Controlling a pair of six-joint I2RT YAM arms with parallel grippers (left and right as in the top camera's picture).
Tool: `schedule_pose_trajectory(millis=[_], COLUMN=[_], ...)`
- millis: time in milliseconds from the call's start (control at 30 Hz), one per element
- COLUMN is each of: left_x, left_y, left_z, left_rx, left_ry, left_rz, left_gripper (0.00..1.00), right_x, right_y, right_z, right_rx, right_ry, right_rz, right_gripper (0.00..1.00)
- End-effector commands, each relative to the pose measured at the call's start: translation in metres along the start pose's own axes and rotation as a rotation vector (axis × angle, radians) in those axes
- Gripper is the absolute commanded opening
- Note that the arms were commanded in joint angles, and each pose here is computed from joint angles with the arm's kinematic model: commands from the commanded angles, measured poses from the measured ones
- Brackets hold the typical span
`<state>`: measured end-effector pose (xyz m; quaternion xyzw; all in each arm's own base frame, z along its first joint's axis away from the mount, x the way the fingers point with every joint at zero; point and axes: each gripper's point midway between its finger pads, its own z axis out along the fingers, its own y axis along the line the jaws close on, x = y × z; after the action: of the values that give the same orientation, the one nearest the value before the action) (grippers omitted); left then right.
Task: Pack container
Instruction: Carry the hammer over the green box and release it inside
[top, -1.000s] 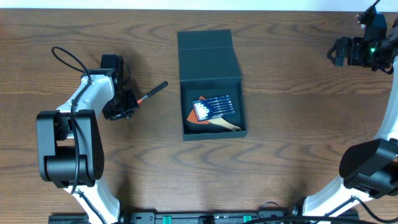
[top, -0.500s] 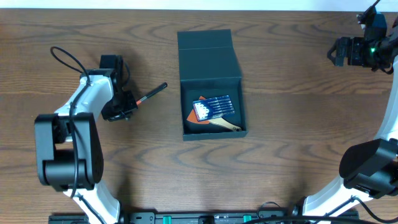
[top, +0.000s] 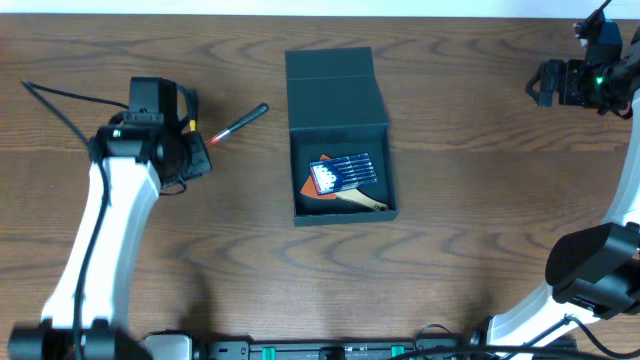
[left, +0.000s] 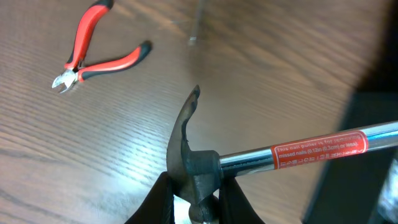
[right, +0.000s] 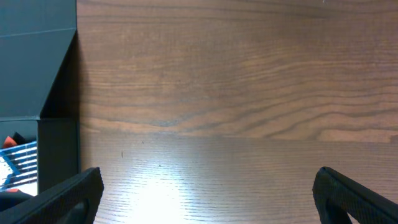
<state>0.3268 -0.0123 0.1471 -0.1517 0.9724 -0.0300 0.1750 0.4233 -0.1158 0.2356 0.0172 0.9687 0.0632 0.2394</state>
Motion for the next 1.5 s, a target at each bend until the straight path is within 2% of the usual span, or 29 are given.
schedule_pose_trajectory(millis=[0,300,400,533,800,967,1467], left_x=[-0.004,0.017,0.024,0.026,0.032,0.04,0.048], left_y=[-0.025,-0.131,-0.161,-0.183,-0.194,-0.192,-0.186], left_z=[-0.037,-0.082,-0.076,-0.047,0.023,0.051,0.072], left_rx=[0.058,0.234,0.271,0.272,0.212,0.178,0.138], left_ry=[-0.089,-0.18,-0.194,-0.163,-0.053,0.008,0.054], left_rz=[0.093,0.44,0.543,0.576,0.59,0.597,0.601], left_gripper=[0.06,0.06,0.06,0.06,0.06,0.06,0.05], right_x=[0.0,0.002,0.002,0.002,0.002,0.002,0.003], right_y=[0.004,-0.007,-0.007,-0.007,-0.007,-0.007,-0.006], right_z=[0.003,0.001,0.001,0.001,0.001,0.001,0.001], right_rx=[-0.016,0.009,0.009,0.008,0.007,0.007,0.007], right_ry=[0.003,0.003,0.004,0.004,0.006,0.006,0.008], right_rz=[-0.009,0.013,0.013,0.013,0.014,0.014,0.014], right_gripper=[0.99,0.99,0.99,0.99,0.99,0.99,0.99])
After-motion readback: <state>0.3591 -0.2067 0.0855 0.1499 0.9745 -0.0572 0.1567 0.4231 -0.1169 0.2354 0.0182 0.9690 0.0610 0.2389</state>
